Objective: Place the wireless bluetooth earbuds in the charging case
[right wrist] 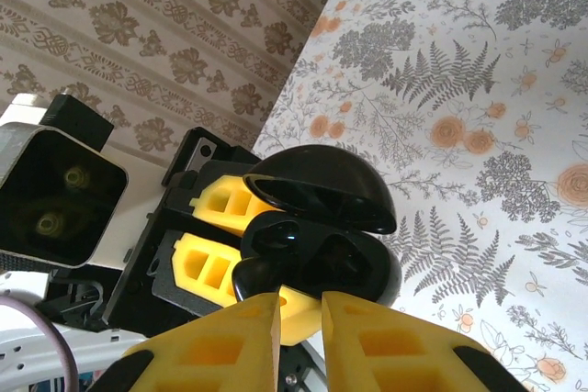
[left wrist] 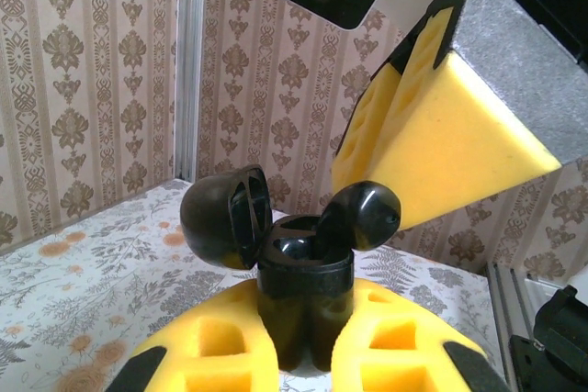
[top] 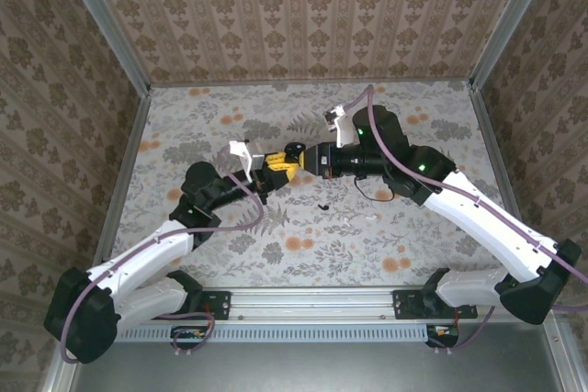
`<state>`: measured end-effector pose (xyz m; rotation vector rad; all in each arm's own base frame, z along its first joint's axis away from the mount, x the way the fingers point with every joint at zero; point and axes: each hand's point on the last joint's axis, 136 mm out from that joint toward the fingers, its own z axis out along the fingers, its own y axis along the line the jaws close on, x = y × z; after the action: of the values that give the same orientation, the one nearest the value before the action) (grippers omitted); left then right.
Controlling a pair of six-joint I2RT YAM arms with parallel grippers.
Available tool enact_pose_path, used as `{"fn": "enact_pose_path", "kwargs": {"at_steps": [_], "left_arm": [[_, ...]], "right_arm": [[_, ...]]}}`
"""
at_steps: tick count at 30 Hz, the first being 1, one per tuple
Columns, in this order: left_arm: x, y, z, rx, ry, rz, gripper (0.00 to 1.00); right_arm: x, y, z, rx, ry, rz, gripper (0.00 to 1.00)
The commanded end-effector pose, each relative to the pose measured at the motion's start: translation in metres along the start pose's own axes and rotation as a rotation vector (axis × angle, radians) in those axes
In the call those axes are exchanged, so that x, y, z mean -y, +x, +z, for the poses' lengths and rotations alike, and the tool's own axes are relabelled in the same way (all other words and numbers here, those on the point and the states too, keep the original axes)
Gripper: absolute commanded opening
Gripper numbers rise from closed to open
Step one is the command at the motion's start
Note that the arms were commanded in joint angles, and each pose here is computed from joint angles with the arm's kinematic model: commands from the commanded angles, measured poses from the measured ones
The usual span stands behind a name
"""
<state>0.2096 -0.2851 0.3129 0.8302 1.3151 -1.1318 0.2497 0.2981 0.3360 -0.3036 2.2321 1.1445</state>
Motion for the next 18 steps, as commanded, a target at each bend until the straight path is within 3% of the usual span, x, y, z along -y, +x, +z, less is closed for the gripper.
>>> {"fn": "enact_pose_path", "kwargs": {"at_steps": [1, 18], "left_arm": [[0.001, -0.024, 0.003, 0.063, 0.005, 0.032, 0.0], [-0.001, -0.02, 0.006, 0.05, 0.006, 0.031, 0.0]], "right_arm": [[-0.006, 0.0, 0.004, -0.006, -0.025, 0.0, 0.2], [-0.011, 0.002, 0.014, -0.037, -0.026, -0.017, 0.19]]}}
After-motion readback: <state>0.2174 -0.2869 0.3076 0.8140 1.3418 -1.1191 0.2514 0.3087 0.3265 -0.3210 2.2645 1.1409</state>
